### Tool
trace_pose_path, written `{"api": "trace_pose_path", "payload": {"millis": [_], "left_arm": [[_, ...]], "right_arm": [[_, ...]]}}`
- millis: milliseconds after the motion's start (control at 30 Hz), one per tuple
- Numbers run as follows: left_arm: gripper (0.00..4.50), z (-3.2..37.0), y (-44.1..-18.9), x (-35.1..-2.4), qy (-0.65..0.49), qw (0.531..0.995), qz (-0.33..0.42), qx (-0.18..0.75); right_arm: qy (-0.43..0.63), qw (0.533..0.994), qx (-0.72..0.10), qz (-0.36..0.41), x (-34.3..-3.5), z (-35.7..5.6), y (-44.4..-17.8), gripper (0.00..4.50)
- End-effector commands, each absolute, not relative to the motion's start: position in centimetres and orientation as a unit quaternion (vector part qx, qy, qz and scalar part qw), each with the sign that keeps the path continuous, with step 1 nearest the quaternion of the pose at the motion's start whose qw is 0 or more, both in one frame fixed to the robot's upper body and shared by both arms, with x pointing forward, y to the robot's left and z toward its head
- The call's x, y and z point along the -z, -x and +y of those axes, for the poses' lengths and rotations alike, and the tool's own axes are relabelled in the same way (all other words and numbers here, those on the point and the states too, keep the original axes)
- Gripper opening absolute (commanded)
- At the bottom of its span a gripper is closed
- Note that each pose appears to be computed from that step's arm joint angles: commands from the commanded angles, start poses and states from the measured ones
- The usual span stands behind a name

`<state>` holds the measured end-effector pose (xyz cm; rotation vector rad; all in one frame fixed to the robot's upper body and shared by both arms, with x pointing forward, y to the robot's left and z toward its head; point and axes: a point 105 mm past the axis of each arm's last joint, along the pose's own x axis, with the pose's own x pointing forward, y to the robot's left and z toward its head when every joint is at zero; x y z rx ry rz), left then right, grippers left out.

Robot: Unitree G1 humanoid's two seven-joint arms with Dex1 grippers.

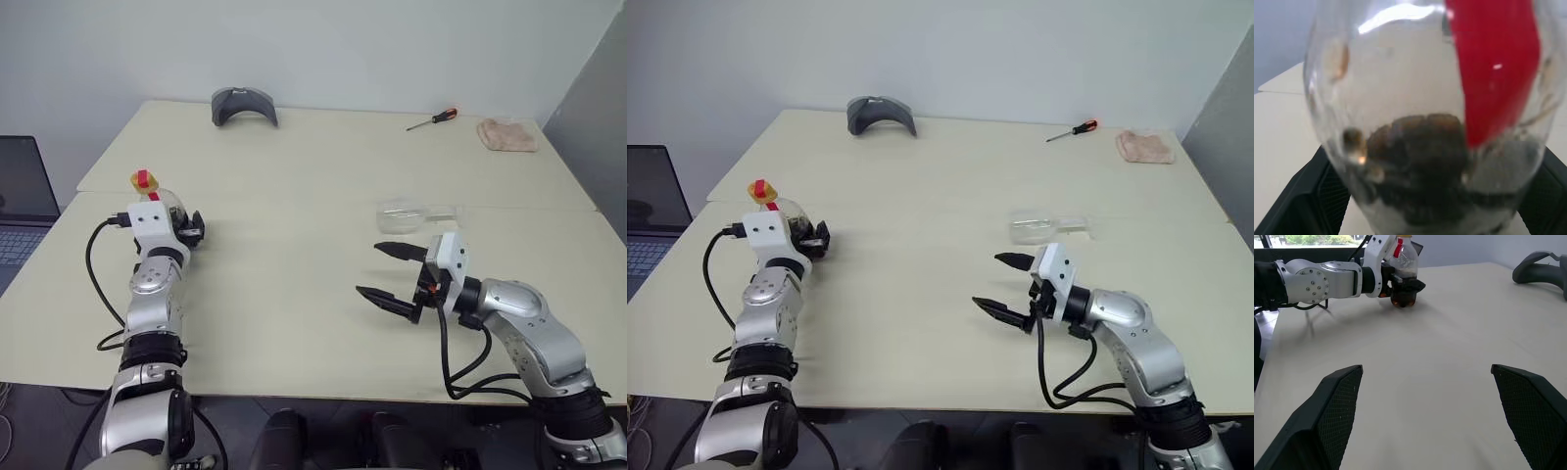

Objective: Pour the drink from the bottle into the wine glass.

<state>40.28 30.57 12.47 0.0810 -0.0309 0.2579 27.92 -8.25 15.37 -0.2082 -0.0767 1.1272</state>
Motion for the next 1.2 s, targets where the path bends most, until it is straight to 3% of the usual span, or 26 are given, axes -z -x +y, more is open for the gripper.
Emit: {"api": "trace_pose_path", "payload": {"millis": [33, 167, 300, 433, 500, 733, 1000, 1200], "left_arm": [[3.55, 30.2, -40.5, -15.0, -0.065, 0.99, -0.061, -0.108], [2.36, 29.1, -40.4, -15.5, -0.074, 0.991, -0.075, -0.079], [1.79, 27.6, -39.7, -15.8, -0.082, 0.992, -0.083, -0.039], [1.65, 24.2, -39.0, -16.5, -0.074, 0.992, -0.089, 0.04], [1.61, 20.7, -38.4, -16.7, -0.051, 0.987, -0.085, 0.126], [1.39, 10.6, -34.7, -15.8, -0.052, 0.911, -0.034, 0.407], [1.24, 5.6, -32.2, -13.6, -0.124, 0.811, -0.004, 0.572], [1.14, 4.1, -31.5, -12.9, -0.144, 0.765, -0.002, 0.627]], "right_arm": [[0.108, 0.836, -0.535, -0.06, -16.2, -8.0, -27.4, 4.5], [0.108, 0.838, -0.532, -0.06, -16.1, -8.2, -27.3, 4.5], [0.108, 0.842, -0.525, -0.06, -16.1, -8.4, -27.2, 4.5], [0.11, 0.851, -0.51, -0.058, -16.3, -9.0, -27.2, 4.5], [0.103, 0.857, -0.502, -0.059, -16.8, -9.3, -27.0, 4.5], [0.112, 0.864, -0.489, -0.039, -17.8, -10.4, -25.7, 4.5], [0.092, 0.852, -0.515, -0.03, -20.0, -10.6, -23.8, 4.5], [0.084, 0.86, -0.502, -0.049, -21.9, -9.9, -24.0, 4.5]]}}
